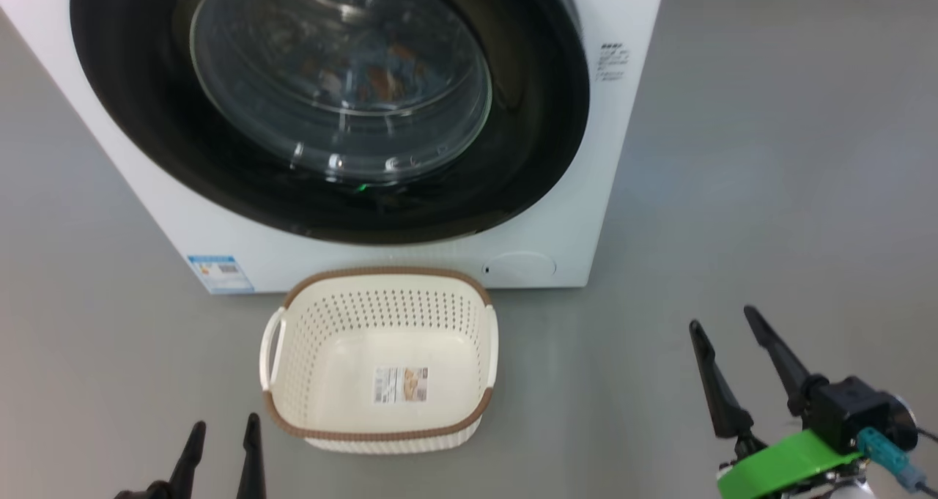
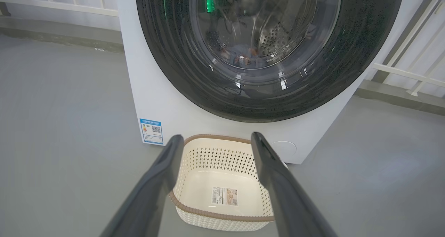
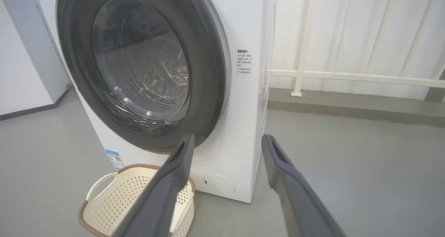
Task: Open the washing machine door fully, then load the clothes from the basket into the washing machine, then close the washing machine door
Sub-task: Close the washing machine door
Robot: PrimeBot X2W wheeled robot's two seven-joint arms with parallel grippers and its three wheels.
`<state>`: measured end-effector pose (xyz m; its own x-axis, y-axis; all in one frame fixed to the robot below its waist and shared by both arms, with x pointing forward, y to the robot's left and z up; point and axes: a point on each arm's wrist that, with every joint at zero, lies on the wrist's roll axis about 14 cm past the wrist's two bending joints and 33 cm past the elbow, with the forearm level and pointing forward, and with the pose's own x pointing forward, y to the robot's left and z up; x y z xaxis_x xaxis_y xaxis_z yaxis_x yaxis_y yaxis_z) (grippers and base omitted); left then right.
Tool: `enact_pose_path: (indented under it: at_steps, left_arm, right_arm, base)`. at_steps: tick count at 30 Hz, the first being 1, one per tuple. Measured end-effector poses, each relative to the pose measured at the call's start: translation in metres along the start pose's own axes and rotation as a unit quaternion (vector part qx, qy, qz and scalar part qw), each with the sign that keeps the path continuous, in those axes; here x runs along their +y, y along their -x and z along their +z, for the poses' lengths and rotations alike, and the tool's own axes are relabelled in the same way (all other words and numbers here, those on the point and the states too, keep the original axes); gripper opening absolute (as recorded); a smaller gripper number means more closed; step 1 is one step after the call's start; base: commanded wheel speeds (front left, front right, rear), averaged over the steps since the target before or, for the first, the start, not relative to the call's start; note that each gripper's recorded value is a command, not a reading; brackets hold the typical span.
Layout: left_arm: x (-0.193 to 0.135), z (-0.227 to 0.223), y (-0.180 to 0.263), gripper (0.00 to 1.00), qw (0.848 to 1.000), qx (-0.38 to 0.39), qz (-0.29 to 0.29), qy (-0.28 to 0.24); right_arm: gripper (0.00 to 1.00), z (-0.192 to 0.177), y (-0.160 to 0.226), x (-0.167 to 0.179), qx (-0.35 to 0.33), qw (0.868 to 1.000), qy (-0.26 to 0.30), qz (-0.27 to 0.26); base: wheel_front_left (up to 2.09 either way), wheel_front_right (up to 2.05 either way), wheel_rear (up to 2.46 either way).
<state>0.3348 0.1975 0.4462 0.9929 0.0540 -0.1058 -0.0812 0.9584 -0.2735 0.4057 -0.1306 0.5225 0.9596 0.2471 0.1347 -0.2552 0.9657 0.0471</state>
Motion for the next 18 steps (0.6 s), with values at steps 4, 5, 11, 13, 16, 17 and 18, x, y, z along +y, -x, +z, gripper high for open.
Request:
enact_pose_path:
  at_steps: [4,5,11,13,16,17,18]
  left_arm:
    - [-0.004,0.004,0.006,1.00,1.000,-0.008,-0.008,0.000]
    - [-0.006,0.005,0.006,1.00,1.000,-0.011,-0.011,0.000]
    - [-0.016,0.010,0.006,1.00,0.999,-0.018,-0.027,-0.001]
    - [-0.017,0.006,0.008,1.00,0.999,-0.013,-0.029,-0.001]
    - [-0.018,0.003,0.009,1.00,0.999,-0.008,-0.032,-0.001]
    - [-0.018,0.002,0.009,1.00,0.999,-0.007,-0.031,-0.001]
    - [-0.018,0.001,0.010,1.00,1.000,-0.005,-0.031,-0.001]
  right_arm:
    - [1.00,0.004,0.020,-0.006,0.000,1.000,0.002,-0.016]
    - [1.00,0.006,0.023,-0.008,-0.003,1.000,0.001,-0.022]
    - [1.00,0.001,0.045,-0.025,0.009,0.998,0.001,-0.059]
    - [1.00,-0.003,0.049,-0.031,0.015,0.997,0.001,-0.070]
    - [1.00,-0.007,0.052,-0.037,0.023,0.997,0.001,-0.080]
    - [1.00,-0.009,0.053,-0.038,0.026,0.996,0.002,-0.081]
    - [1.00,-0.010,0.053,-0.039,0.028,0.996,0.003,-0.082]
  base:
    - [0.00,0.00,0.00]
    - [0.00,0.00,0.00]
    - [0.00,0.00,0.00]
    - [0.00,0.00,0.00]
    - [0.00,0.00,0.00]
    - [0.00,0.00,0.00]
    - [0.00,0.00,0.00]
